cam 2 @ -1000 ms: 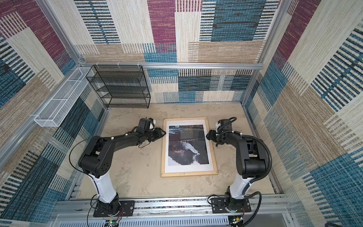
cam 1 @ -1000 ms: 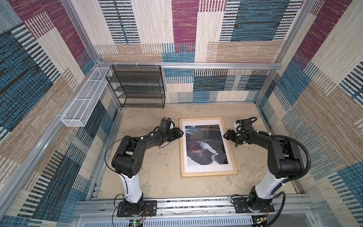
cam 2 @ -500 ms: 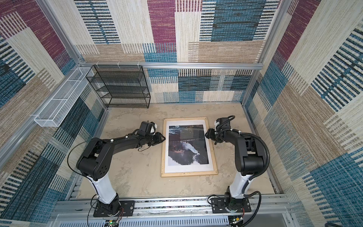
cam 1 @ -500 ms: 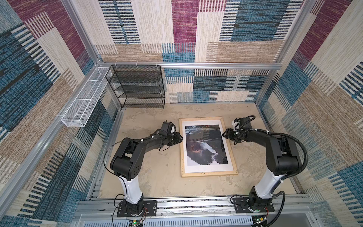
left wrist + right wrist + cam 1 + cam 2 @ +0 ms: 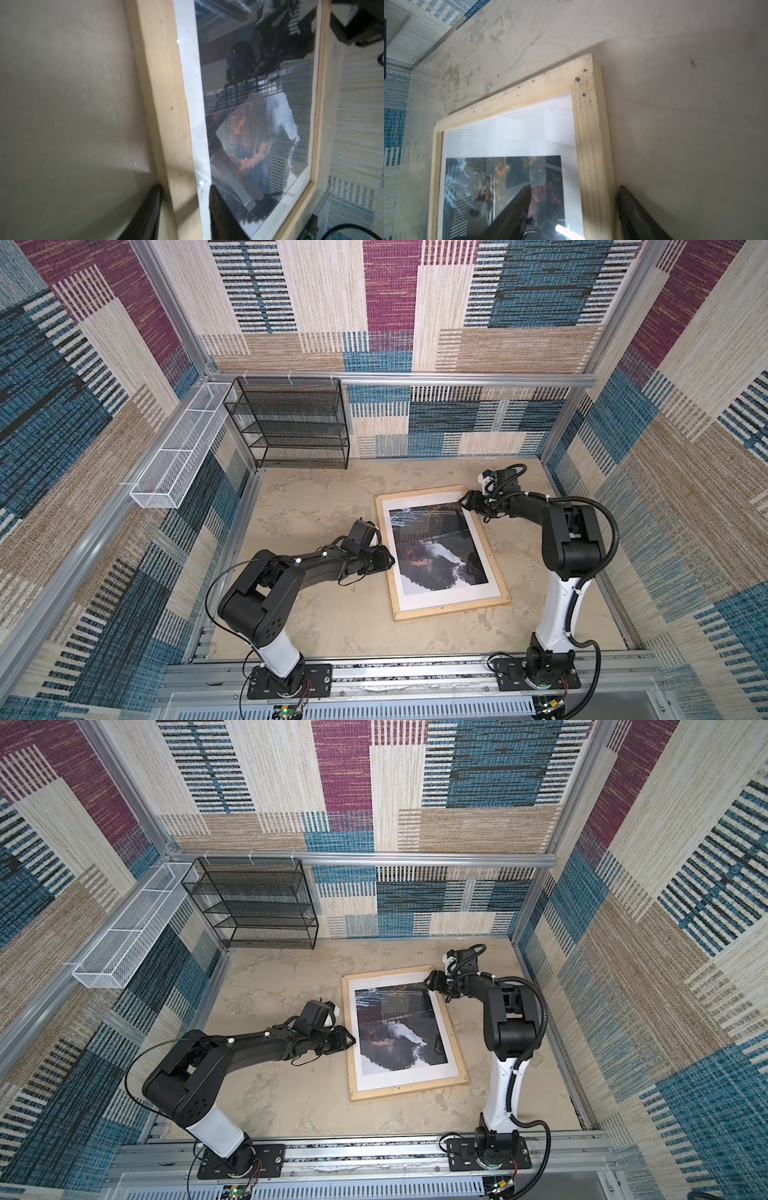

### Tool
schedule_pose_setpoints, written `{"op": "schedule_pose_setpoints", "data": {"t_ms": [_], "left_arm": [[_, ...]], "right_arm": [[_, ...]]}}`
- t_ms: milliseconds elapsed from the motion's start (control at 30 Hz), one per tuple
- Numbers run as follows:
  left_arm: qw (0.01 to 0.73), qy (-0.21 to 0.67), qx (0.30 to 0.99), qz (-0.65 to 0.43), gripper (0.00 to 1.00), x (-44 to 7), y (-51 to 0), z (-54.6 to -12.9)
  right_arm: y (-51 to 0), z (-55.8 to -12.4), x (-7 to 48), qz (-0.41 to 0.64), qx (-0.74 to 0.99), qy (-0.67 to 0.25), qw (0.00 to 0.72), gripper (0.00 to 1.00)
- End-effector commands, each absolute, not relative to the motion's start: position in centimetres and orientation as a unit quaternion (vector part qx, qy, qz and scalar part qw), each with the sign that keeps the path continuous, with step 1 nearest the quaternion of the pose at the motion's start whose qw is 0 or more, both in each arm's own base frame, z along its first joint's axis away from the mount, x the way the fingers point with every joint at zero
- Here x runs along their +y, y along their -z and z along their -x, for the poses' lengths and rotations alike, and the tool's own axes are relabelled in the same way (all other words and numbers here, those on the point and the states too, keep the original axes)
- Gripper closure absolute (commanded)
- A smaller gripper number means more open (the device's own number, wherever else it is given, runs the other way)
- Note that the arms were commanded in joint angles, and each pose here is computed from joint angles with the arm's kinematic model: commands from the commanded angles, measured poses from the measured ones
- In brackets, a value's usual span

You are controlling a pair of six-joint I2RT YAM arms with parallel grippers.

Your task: Put the photo into the frame

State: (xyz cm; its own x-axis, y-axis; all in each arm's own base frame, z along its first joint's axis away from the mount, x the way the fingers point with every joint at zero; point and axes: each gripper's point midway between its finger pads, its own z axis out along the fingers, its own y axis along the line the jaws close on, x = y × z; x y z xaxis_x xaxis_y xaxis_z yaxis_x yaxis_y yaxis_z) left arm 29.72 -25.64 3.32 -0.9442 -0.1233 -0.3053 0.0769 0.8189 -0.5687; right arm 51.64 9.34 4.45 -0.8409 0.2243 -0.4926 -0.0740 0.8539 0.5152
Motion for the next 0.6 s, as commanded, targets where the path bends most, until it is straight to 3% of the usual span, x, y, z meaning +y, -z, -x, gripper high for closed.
{"op": "schedule_pose_setpoints", "data": {"t_ms": [0,267,567], "left_arm": [[0.142,0.299,0.943,0.017,0.59,-26.2,-2.9,-27.9],[0.125,0.295,0.947,0.011,0.60,-26.9,-2.5,-24.8],[0.126,0.303,0.944,-0.027,0.60,-28.8,-3.3,-22.5]], "right_arm": [[-3.1,-51.6,12.0,-0.013,0.928,-0.286,0.239,0.32],[-2.7,-54.0,18.5,0.055,0.923,-0.309,0.223,0.32],[-2.6,-51.9,27.1,0.143,0.905,-0.350,0.195,0.31]]}}
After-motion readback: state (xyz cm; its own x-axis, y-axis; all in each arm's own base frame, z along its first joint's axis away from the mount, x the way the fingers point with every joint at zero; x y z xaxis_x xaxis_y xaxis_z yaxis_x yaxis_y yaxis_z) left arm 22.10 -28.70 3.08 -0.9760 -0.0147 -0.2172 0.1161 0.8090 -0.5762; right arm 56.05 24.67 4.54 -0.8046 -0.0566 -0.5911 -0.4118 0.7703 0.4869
